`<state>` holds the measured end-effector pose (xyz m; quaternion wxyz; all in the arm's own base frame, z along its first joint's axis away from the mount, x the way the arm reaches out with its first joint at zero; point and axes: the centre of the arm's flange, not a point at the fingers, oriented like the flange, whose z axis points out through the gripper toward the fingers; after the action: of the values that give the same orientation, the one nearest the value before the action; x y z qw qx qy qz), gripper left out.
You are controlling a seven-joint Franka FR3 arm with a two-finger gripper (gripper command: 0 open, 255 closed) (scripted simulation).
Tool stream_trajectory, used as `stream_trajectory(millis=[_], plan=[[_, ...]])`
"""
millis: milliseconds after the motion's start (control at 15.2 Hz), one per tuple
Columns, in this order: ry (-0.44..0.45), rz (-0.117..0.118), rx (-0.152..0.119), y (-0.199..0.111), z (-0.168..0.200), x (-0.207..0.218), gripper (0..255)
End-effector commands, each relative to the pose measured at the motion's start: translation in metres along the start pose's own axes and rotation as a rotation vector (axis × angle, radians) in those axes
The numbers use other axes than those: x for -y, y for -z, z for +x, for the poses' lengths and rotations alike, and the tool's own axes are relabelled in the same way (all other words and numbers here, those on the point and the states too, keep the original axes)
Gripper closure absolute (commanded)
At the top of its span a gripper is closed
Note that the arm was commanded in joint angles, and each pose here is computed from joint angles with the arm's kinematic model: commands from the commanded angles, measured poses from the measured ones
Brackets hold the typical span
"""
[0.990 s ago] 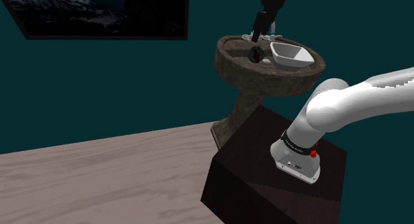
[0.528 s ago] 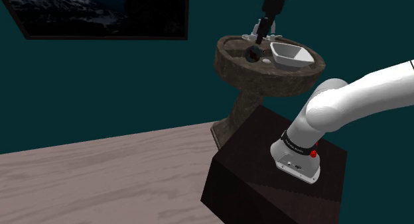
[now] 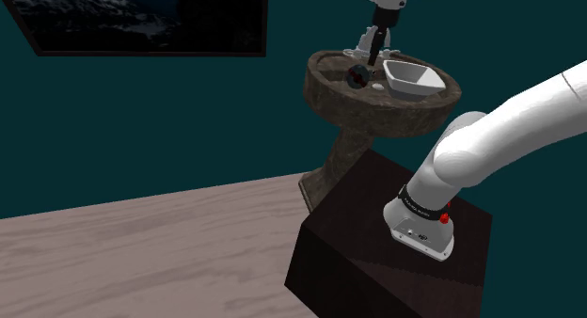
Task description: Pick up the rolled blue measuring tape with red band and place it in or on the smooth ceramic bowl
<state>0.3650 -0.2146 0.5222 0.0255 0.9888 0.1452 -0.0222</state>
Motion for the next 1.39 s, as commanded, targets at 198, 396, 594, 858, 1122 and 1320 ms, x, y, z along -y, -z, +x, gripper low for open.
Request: stream_trajectory(millis=[198,396,594,858,1122,1320], plan=[[0.087,0.000,0.031,-0.027,0.008,-0.061,0],[0.137,0.000,0.049,-0.043,0.015,-0.097,0],[0.188,0.001,0.067,-0.059,0.023,-0.132,0],[0.252,0.002,0.090,-0.080,0.036,-0.176,0],[0.252,0.002,0.090,-0.102,0.034,-0.177,0],[0.252,0.002,0.090,-0.117,0.032,-0.177,0]])
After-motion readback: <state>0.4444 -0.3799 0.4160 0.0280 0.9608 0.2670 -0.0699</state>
